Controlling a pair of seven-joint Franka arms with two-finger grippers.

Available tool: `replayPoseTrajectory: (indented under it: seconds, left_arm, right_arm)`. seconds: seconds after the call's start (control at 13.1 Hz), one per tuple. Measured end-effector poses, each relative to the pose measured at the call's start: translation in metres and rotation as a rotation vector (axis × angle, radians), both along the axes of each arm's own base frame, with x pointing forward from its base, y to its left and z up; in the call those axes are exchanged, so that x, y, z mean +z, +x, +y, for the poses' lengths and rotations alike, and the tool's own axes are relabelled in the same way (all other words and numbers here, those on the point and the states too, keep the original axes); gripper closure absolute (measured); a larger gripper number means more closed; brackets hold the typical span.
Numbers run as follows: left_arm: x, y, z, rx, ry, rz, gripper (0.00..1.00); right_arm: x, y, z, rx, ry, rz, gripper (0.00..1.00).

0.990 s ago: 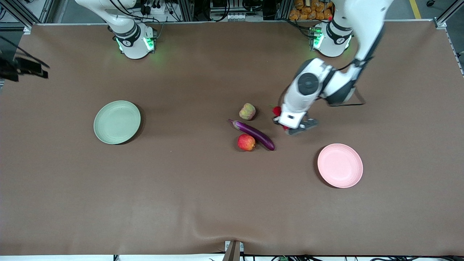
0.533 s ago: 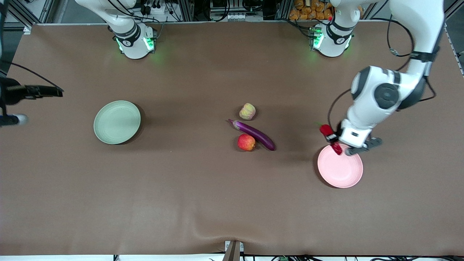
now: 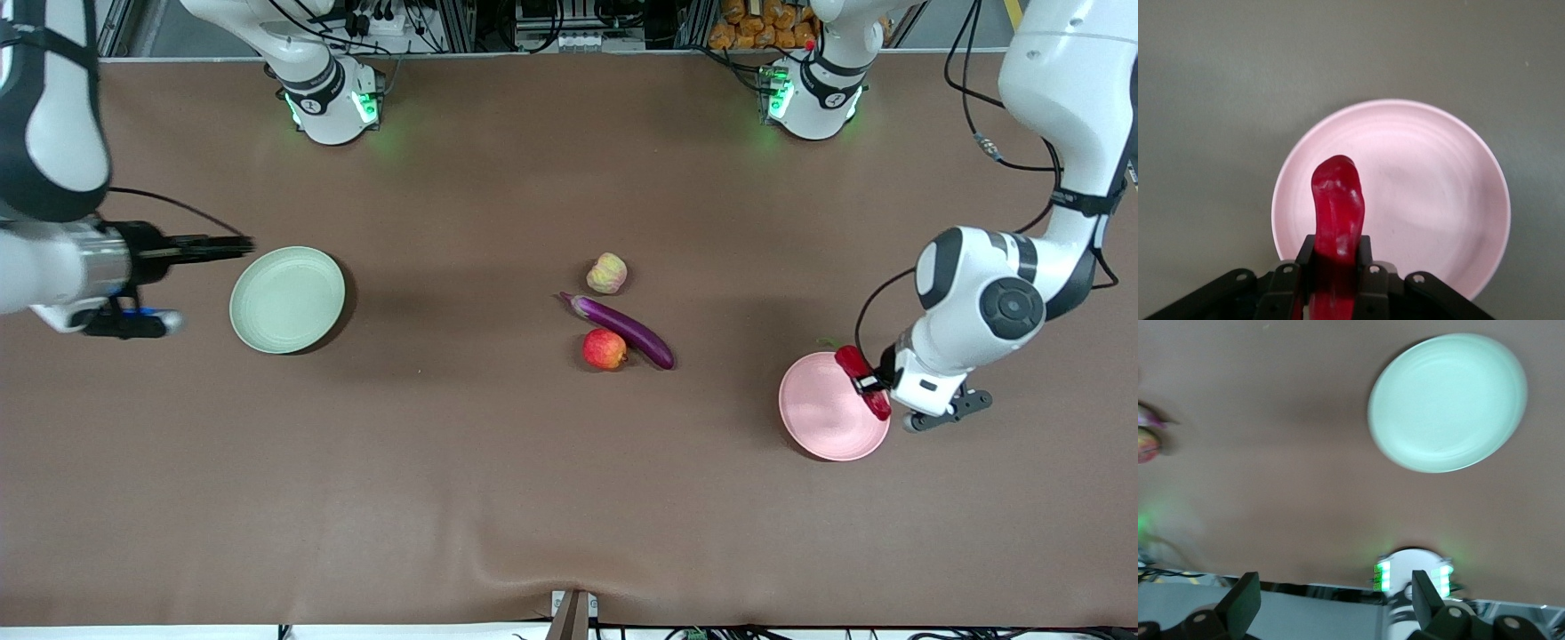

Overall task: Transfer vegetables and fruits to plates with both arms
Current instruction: 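Place the chili on the pink plate while the right gripper reaches out, then lower the right gripper onto the red apple while the left gripper returns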

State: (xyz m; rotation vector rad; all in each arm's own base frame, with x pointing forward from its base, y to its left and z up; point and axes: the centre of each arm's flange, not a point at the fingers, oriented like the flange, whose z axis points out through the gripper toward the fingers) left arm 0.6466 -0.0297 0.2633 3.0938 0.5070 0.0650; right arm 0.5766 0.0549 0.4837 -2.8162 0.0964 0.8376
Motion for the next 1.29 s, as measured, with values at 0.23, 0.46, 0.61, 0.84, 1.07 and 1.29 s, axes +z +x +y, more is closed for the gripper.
replayPoseTrajectory:
  seconds: [0.23,0.46,0.61,0.84,1.07,1.29]
  left_arm:
    - [-0.007,0.01,0.0,-0.011,0.002,-0.006,0.72]
    - [-0.022,0.009,-0.001,-0.023,0.003,0.014,0.72]
    - [-0.028,0.009,-0.002,-0.023,0.0,0.022,0.72]
    - [-0.03,0.009,-0.002,-0.023,-0.001,0.024,0.67]
    - [-0.029,0.01,-0.001,-0.022,-0.001,0.023,0.43]
    - [-0.023,0.011,-0.008,-0.02,-0.004,0.016,0.13]
  right_arm:
    - [-0.025,-0.013,0.099,-0.059,-0.068,0.046,0.0]
    - [-0.059,-0.029,0.198,-0.193,-0.143,0.014,0.0]
    - [-0.069,-0.037,0.259,-0.384,-0.17,-0.009,0.0]
    - [-0.095,-0.027,0.311,-0.664,-0.172,-0.075,0.0]
    - [-0.147,-0.018,0.347,-0.839,-0.173,-0.131,0.0]
    - [-0.194,-0.029,0.391,-0.91,-0.187,-0.155,0.0]
